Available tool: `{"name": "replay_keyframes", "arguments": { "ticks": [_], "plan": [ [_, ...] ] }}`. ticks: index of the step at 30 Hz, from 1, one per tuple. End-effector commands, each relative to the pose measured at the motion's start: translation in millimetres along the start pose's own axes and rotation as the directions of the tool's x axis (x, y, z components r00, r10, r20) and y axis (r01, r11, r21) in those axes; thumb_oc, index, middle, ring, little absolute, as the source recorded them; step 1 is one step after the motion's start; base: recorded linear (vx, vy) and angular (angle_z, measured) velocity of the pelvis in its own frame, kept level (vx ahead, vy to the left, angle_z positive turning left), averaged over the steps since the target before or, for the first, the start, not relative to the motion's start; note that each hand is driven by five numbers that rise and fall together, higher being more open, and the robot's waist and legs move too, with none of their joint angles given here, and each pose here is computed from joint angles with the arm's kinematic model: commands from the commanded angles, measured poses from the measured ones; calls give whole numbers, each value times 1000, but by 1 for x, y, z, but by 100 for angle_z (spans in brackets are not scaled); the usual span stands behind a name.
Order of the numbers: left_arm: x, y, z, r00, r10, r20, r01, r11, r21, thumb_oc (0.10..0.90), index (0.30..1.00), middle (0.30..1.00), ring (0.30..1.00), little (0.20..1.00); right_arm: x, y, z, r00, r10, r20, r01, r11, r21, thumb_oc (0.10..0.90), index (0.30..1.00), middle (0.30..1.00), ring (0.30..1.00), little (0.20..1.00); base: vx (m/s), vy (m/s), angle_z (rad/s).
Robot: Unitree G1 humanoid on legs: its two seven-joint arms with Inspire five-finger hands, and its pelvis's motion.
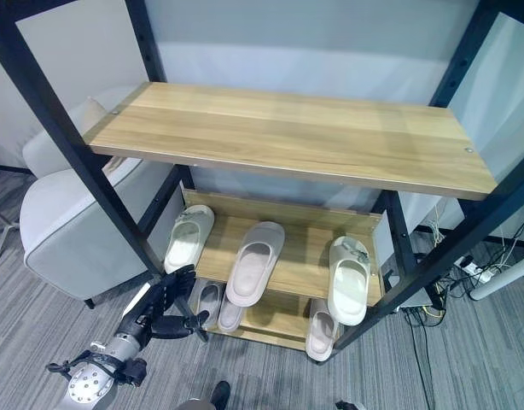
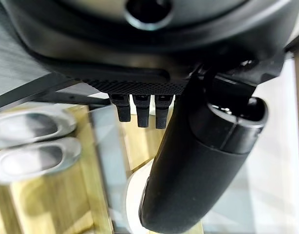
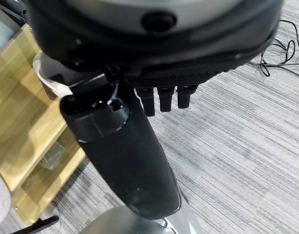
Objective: Arrange the slippers neatly on the shoe rack.
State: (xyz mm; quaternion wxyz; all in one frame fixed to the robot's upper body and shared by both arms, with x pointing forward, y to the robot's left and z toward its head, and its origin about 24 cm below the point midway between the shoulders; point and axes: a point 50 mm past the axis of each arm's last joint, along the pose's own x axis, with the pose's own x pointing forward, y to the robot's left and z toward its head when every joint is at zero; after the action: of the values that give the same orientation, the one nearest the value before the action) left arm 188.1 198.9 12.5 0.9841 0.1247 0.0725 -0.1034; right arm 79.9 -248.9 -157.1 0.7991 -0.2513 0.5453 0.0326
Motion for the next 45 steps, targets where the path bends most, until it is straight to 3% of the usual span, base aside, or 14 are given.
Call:
{"name": "replay_keyframes", "arguments": {
  "ticks": [1,19,45],
  "plan": [
    [16,7,73,924,1,383,-53,991,126,800,900,900,900,900,3,-1,23,997,-11,82,12,1000,-10,800,900,900,900,900,46,20,-6],
    [54,5,100,866,-14,500,-230,876,423,800,900,900,900,900,3,12,32,993,37,115,-29,997,-68,800,900,900,900,900,34,20,-13],
    [96,19,85,888,117,444,-379,732,566,800,900,900,900,900,2,18,35,989,65,132,-47,990,-132,800,900,900,900,900,29,12,-12]
  ]
}}
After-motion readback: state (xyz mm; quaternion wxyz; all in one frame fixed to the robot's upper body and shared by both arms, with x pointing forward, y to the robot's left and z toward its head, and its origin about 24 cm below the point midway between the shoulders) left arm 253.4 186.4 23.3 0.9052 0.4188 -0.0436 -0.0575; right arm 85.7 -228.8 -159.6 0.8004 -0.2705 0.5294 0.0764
